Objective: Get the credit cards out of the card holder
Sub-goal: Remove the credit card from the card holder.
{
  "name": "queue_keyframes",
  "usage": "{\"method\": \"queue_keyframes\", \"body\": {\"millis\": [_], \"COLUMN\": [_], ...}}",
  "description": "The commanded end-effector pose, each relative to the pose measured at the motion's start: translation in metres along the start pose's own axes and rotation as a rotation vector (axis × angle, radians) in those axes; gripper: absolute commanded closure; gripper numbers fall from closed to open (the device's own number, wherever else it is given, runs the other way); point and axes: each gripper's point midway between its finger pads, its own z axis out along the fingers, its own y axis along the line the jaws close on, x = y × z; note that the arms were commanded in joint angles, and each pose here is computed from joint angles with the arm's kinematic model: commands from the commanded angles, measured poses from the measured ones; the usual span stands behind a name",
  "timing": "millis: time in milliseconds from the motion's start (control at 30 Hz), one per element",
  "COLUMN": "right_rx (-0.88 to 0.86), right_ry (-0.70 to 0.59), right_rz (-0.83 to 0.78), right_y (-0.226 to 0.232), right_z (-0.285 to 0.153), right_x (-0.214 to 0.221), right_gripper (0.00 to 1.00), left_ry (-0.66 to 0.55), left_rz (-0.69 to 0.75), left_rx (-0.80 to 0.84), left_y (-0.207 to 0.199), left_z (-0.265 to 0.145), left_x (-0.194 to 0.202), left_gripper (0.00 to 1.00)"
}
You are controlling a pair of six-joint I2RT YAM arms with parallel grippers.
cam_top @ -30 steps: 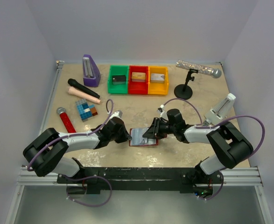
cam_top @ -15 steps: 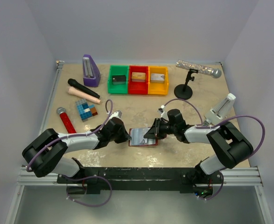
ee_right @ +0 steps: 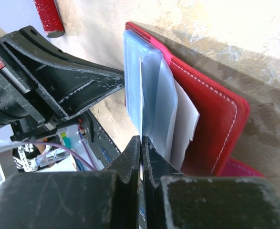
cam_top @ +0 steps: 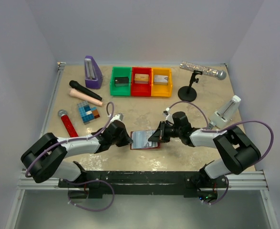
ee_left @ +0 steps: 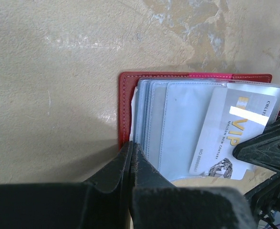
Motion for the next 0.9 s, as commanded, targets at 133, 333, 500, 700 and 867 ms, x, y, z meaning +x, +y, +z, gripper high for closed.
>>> {"method": "queue_keyframes", "body": {"millis": [133, 333, 500, 700, 867], "right_rx": [0.056, 0.115, 0.170, 0.149, 0.080], "right_ry": [-0.021, -0.031, -0.037, -0.073, -0.074], "right_rz": [-0.012, -0.048, -0.091, -0.208, -0.333], "right_y": [-0.008, -0.005, -0.001, 0.022, 0.052], "right_z": [-0.008, -0.023, -0.039, -0.061, -0.082], "right_x": [-0.003, -0.004, -0.005, -0.010, -0.008], "right_gripper": [1.00, 1.00, 1.00, 1.00, 1.00], "left_ry": [0.068, 0.052, 0.042, -0.017, -0.047], "left_rz": [0.042, 0.045, 0.042, 0.082, 0.141], "left_rx": [-0.232, -0.217, -0.204, -0.118, 0.069], "left_y": [0.068, 0.065, 0.062, 0.037, -0.015], "left_z": [-0.011, -0.019, -0.024, -0.038, -0.060], "left_x": [0.026, 0.022, 0.020, 0.000, -0.021], "left_gripper": [1.00, 1.00, 1.00, 0.85, 0.54]}}
